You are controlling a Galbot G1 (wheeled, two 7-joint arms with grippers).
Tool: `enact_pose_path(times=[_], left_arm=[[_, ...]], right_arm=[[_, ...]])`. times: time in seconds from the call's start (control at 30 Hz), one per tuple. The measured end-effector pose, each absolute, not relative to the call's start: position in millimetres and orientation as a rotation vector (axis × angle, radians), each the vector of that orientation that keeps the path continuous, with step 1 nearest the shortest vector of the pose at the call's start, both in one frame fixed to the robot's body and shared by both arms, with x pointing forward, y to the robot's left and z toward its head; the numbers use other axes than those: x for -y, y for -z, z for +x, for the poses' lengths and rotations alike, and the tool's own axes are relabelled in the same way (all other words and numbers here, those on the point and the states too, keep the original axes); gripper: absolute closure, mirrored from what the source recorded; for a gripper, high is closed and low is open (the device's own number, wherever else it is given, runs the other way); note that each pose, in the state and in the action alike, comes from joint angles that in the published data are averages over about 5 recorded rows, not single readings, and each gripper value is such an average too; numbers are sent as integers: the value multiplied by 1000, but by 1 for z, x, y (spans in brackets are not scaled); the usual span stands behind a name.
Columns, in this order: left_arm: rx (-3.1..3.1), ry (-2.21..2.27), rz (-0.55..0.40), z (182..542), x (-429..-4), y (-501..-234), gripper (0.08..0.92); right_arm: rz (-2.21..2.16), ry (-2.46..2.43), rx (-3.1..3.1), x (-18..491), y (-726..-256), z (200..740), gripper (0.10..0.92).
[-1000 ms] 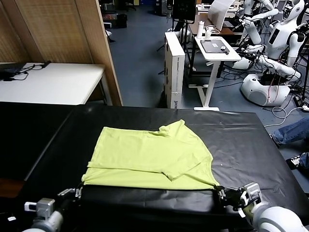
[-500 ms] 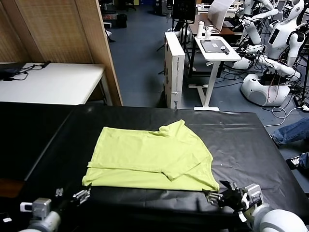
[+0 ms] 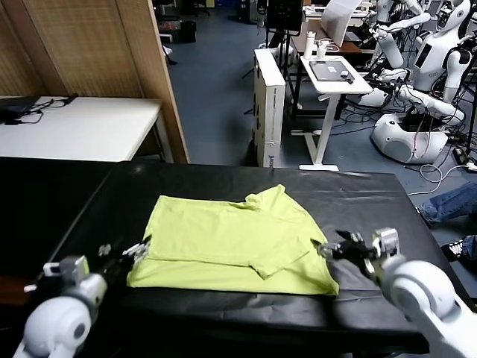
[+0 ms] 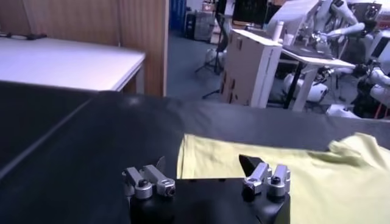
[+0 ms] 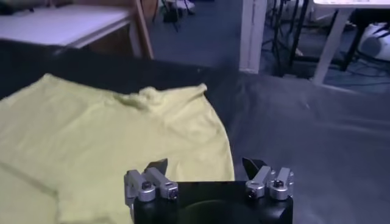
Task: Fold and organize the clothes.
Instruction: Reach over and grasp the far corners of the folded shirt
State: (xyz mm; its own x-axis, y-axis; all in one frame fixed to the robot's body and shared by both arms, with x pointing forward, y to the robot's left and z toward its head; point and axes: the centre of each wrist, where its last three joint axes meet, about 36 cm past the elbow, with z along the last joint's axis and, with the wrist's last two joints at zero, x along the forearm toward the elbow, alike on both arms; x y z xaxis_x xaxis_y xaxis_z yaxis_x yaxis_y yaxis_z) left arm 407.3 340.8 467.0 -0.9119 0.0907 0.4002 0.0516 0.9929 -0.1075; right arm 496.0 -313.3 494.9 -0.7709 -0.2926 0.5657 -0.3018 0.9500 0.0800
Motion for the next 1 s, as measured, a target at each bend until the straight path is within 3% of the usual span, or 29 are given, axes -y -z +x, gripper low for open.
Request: enact_pose_path(times=[0.5, 0.73, 1.0], left_arm=[[2710, -97, -211, 517, -328, -458, 92], [2693, -105, -157, 549, -336, -451, 92], [2639, -90, -82, 561, -350, -433, 92]], right_arm=[[407, -61, 2472, 290, -481, 578, 115], [413, -71, 2469, 278, -472, 590, 115], [422, -75, 2463, 265, -468, 600, 115]])
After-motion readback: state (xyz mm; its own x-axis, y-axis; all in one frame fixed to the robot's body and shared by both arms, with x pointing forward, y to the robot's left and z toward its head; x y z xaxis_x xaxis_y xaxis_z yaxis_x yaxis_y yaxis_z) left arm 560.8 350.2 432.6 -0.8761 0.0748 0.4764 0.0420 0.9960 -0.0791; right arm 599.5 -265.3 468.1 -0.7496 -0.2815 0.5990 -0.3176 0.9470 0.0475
